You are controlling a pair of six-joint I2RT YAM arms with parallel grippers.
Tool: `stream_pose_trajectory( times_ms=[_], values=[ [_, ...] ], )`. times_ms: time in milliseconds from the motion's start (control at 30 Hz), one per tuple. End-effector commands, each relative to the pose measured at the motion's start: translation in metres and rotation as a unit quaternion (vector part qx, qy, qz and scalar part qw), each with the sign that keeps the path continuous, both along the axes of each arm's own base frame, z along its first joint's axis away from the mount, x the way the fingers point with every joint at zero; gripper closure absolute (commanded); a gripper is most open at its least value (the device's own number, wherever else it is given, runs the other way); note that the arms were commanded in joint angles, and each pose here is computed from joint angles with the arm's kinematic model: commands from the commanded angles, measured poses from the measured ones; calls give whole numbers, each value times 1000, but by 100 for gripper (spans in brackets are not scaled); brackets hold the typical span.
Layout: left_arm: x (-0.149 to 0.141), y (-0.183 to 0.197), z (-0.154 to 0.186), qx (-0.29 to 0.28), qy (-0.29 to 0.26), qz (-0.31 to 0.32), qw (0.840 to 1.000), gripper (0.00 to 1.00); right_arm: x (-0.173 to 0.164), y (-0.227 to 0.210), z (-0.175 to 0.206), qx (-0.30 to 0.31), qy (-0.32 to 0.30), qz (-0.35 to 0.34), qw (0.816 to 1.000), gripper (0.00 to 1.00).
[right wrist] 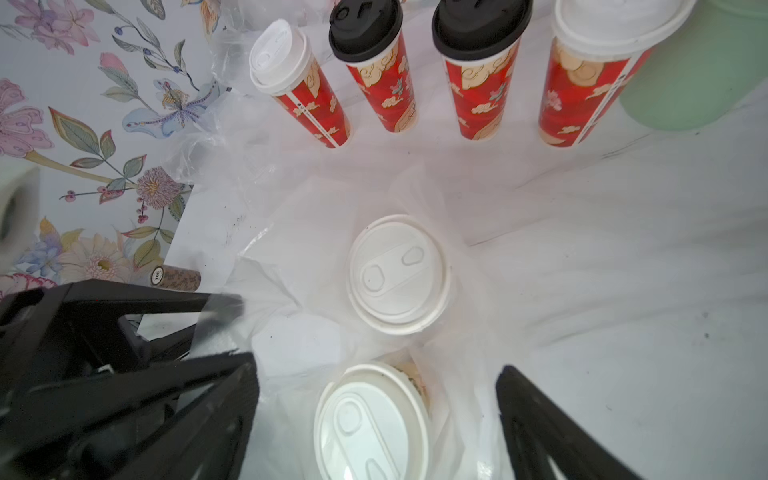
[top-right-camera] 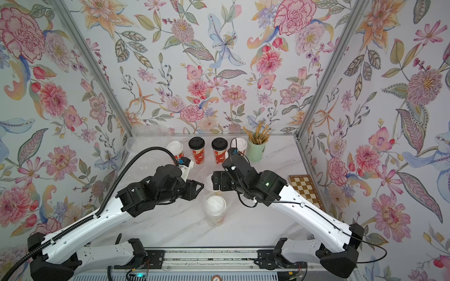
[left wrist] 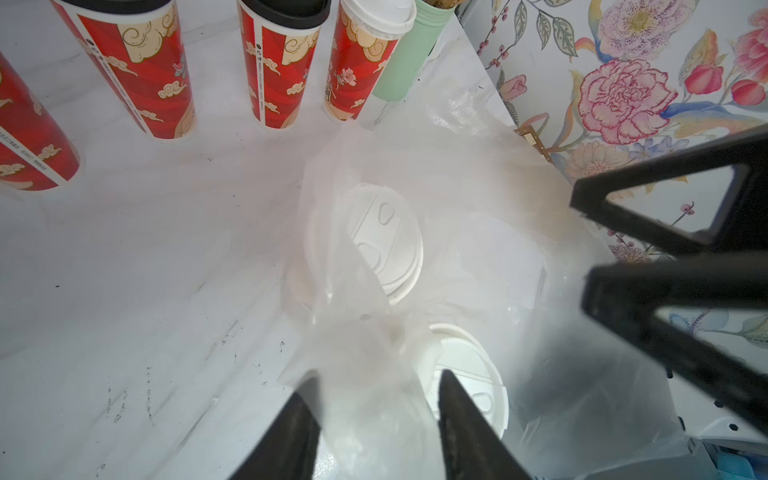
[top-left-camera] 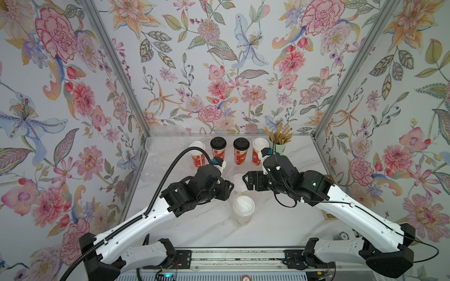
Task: Pack milk tea into plastic carrier bags
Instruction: Place the milk tea cup in the plastic carrier bag, then pick up the straw from the container.
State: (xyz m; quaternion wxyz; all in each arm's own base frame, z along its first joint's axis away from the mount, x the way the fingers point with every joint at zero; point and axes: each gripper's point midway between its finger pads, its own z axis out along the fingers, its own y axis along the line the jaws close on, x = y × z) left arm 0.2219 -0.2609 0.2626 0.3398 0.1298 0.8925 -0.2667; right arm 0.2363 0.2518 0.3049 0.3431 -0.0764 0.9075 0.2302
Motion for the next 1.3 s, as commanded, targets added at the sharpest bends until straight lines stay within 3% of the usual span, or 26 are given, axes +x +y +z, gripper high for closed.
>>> stream_pose_trajectory(
  times_ms=[0, 300, 467, 667, 933, 1067, 1133, 1267],
  values=[
    [12, 7, 11, 16, -20, 10, 1000, 40, 12, -13, 9, -9, -7, 16, 1000, 11],
    [46, 12, 22, 2, -48, 38, 998, 37, 85, -64, 4, -37, -5, -25, 999, 25],
    [64, 9, 32, -20, -65, 43, 997, 53, 111, -72, 3, -40, -4, -29, 999, 26],
    [75, 0, 44, -34, -82, 30, 996, 82, 120, -67, 3, -34, 0, -18, 999, 32],
    [89, 6, 55, -22, -102, 34, 994, 96, 125, -73, 8, -40, -14, -35, 998, 34],
    [92, 5, 57, -20, -101, 31, 994, 94, 131, -78, 9, -47, -20, -44, 998, 34],
    [91, 1, 58, -24, -94, 22, 995, 74, 137, -82, 10, -52, -24, -48, 997, 33],
    [85, 2, 62, -22, -88, 15, 996, 51, 155, -94, 10, -65, -29, -59, 996, 34]
  ],
)
